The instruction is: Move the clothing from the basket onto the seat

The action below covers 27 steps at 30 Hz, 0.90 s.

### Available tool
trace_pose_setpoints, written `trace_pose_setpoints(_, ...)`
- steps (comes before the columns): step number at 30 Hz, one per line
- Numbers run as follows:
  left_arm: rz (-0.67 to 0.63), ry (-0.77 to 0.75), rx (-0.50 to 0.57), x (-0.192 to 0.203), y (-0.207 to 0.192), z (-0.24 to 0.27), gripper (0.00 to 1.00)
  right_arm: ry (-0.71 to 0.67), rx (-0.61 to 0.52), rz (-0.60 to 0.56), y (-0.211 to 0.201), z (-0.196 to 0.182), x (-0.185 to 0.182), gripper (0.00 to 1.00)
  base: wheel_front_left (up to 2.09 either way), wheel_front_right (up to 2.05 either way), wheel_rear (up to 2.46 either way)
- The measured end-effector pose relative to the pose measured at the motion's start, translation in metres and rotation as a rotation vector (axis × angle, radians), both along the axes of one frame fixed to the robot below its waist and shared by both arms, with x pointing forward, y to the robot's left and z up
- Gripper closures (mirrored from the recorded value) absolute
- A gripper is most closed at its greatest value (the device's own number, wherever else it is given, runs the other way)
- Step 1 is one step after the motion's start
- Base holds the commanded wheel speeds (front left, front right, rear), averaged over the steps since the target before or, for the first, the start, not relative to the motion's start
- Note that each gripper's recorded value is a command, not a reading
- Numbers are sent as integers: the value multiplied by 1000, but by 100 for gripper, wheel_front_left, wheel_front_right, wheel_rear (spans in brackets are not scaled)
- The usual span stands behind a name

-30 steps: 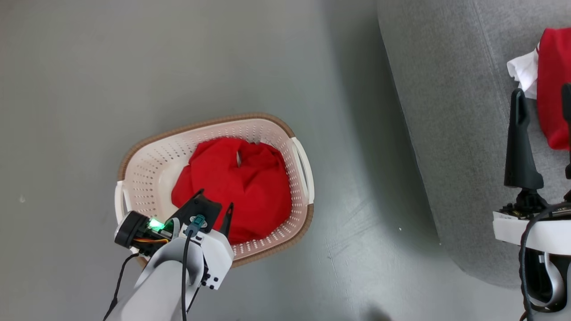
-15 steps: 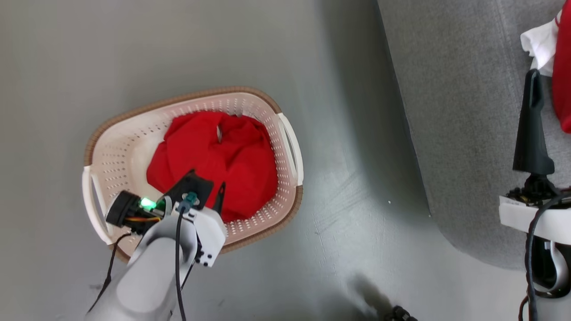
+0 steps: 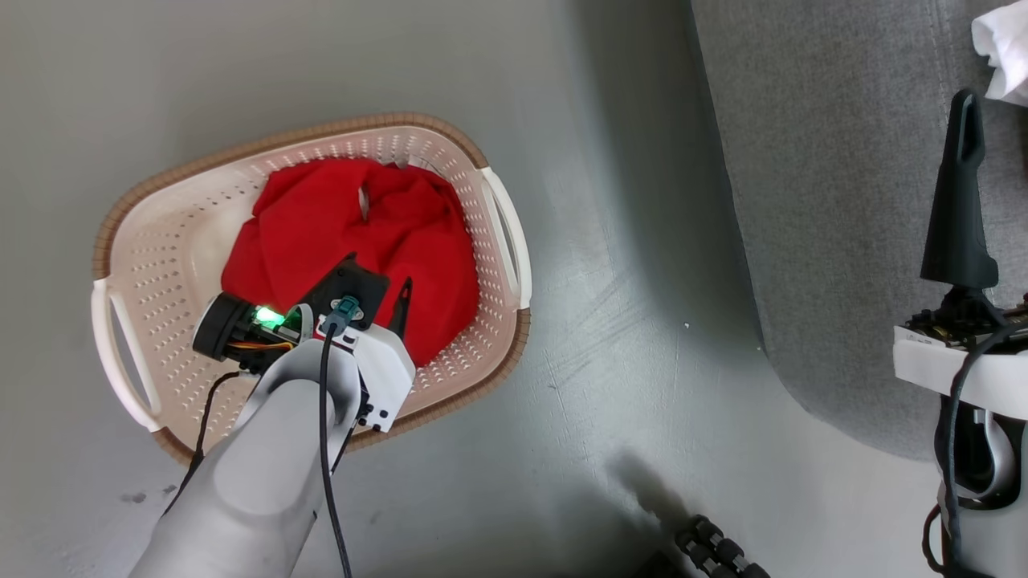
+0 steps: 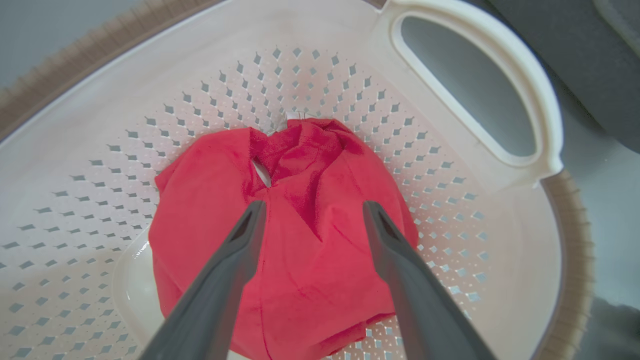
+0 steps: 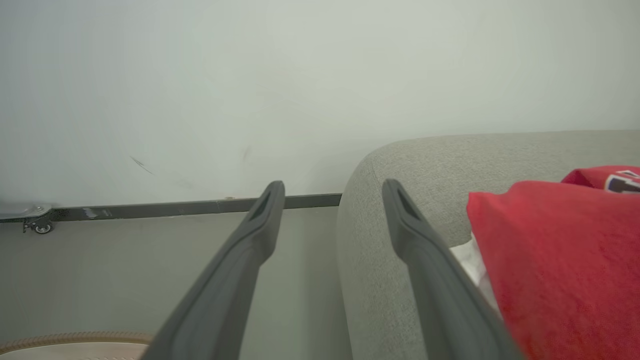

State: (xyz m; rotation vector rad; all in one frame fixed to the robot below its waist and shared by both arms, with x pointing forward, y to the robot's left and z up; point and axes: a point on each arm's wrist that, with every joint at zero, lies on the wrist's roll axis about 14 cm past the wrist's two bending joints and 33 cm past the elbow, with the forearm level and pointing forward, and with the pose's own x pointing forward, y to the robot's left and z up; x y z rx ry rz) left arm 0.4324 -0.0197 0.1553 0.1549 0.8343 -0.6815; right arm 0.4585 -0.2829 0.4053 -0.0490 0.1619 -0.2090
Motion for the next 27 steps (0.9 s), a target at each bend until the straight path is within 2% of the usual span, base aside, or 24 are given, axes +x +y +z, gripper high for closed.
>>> trace_pose_setpoints(8, -17, 35, 18, -6, 0, -20, 0, 14, -2, -2, -2, -12, 3, 0, 0, 0, 0)
trace_pose_setpoints(27, 14, 30, 179, 1, 27, -59, 0, 33, -2, -12, -8, -33, 8, 0, 0, 0, 0)
